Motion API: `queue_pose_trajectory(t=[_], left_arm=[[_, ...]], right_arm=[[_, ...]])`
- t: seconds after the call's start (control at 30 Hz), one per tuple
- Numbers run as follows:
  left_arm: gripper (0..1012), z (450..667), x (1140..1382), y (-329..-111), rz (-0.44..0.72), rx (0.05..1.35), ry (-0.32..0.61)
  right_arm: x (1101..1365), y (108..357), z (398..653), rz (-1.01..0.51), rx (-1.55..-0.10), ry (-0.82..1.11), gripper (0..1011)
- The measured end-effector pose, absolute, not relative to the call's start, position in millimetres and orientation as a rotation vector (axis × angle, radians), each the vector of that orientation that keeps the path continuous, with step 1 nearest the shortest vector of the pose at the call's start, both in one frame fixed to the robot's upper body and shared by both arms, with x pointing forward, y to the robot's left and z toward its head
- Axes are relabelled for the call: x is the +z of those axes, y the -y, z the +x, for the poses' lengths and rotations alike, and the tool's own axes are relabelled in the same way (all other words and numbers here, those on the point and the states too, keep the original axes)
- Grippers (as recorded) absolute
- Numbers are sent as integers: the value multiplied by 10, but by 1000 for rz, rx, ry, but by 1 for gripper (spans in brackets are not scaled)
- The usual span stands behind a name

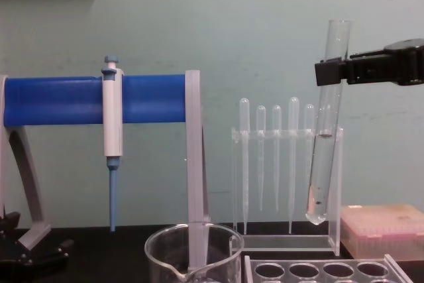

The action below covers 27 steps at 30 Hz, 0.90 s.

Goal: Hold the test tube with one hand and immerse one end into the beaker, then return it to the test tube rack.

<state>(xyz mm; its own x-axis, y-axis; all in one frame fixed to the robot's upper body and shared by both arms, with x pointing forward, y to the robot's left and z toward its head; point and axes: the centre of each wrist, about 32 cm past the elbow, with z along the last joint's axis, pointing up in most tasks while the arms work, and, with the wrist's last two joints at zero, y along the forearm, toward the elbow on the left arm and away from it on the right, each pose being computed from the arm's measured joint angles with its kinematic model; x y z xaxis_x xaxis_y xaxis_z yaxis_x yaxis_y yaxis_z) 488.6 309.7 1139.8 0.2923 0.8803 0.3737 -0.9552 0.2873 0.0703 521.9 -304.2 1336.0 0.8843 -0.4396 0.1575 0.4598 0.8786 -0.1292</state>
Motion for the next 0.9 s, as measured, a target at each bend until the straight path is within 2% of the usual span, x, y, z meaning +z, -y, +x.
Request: queue_pose_trajectory(t=[0.9], left_arm=[[1000, 4886, 11398, -3097, 304, 1248, 285]], right_arm=[[13360, 3042, 5219, -165, -470, 125, 241]])
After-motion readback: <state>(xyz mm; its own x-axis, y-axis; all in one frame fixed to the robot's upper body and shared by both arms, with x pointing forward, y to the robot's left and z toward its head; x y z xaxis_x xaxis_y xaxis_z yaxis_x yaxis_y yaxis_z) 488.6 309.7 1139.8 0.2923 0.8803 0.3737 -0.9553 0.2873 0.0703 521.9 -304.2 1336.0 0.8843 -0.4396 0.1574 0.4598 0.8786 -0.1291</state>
